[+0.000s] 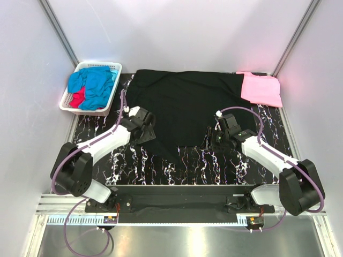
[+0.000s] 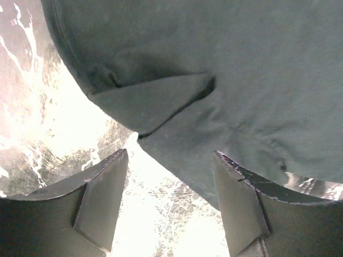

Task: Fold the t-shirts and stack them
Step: Flatten the tshirt out

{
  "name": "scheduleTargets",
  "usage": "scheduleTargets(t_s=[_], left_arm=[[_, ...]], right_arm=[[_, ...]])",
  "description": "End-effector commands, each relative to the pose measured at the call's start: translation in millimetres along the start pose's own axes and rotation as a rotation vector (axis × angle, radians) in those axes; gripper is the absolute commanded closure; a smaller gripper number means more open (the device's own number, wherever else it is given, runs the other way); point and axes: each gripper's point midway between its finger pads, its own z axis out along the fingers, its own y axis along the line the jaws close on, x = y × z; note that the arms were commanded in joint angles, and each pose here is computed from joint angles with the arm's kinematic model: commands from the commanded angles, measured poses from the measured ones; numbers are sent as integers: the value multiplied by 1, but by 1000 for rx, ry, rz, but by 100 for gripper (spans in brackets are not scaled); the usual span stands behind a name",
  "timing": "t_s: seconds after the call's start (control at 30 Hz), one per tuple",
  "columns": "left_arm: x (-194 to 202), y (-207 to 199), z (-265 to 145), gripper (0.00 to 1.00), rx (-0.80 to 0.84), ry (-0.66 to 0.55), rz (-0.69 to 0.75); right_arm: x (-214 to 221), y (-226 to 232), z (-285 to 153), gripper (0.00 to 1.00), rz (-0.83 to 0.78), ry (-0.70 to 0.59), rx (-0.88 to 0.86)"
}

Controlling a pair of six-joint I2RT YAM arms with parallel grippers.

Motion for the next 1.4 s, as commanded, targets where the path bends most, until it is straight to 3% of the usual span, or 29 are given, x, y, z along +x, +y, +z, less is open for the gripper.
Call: scheduleTargets(t_s=[0.0, 0.13, 0.67, 0.87, 1.37], left_arm=[[7, 0, 10, 33, 31, 36, -61], [9, 7, 17, 34, 76, 55, -136], [20, 5, 32, 37, 153, 111, -172], [22, 7, 38, 52, 140, 118, -166], [33, 22, 45, 54, 85, 131, -165]], right_arm=[[-11, 8, -7, 48, -24, -51, -10], [-10, 6, -7, 48, -24, -51, -6], [-9, 3, -7, 48, -20, -49, 9], [-10, 2, -8, 48, -21, -54, 16], [-9, 0, -5, 49, -23, -45, 24]])
